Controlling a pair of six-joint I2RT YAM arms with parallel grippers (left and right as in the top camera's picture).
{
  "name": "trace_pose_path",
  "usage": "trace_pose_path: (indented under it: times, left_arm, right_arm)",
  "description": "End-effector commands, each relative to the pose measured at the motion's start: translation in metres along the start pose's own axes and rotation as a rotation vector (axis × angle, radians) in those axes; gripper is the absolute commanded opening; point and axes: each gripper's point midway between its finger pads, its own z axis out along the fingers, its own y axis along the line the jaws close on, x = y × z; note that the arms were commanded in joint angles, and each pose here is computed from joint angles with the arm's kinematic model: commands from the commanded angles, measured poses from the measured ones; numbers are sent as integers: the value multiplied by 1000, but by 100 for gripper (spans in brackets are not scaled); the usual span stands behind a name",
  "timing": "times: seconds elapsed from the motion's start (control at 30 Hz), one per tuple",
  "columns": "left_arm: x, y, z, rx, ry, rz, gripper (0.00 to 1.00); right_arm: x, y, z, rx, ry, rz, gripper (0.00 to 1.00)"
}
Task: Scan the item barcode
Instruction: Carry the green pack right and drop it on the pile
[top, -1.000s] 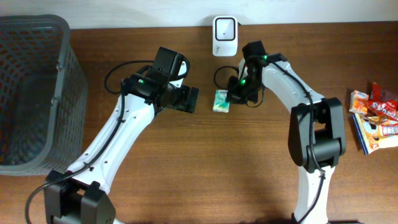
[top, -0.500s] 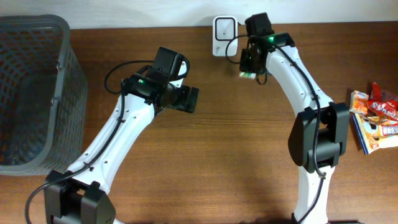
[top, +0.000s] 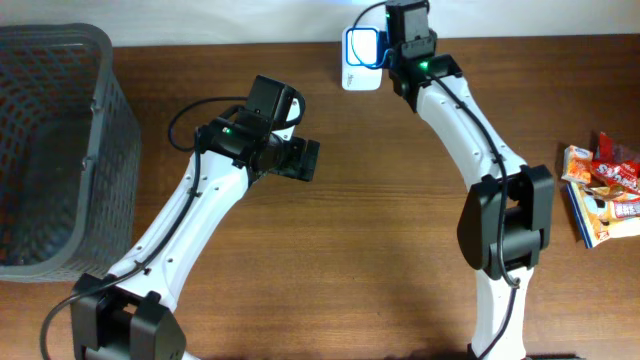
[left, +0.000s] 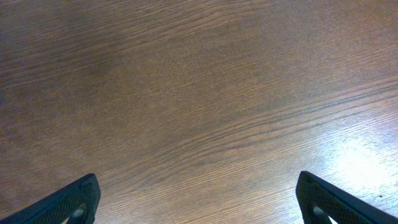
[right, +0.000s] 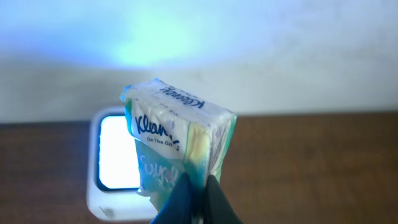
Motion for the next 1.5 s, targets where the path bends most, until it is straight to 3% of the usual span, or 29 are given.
trace_pose_path:
  times: [0.0, 0.13, 0.27, 0.67, 0.87, 1.0, 1.2, 1.3, 1.47]
  left_arm:
    - [-9, 3, -9, -7, -32, 10, 99]
    - [-8, 3, -9, -7, -31, 10, 99]
    - [-9, 3, -9, -7, -32, 10, 99]
    - [-9, 3, -9, -7, -32, 10, 99]
    - [-9, 3, -9, -7, -32, 10, 99]
    - [-9, 3, -9, -7, -32, 10, 99]
    - [-9, 3, -9, -7, -32, 10, 99]
    - [-9, 3, -9, -7, -32, 10, 99]
    - [-8, 2, -9, -6, -32, 11, 99]
  right_arm:
    - [-6, 23, 4, -12, -54, -253, 4]
    - [17, 42, 20, -25, -37, -620, 4]
    - [28, 39, 29, 8, -14, -761, 4]
    - [20, 30, 28, 92, -20, -803, 4]
    - [14, -2, 20, 299, 28, -794, 4]
    - [1, -41, 3, 415, 41, -619, 4]
    - [-35, -106, -58, 473, 34, -321, 4]
    - [-48, -163, -99, 541, 49, -172, 4]
    - [-5, -281, -144, 724, 207, 115, 4]
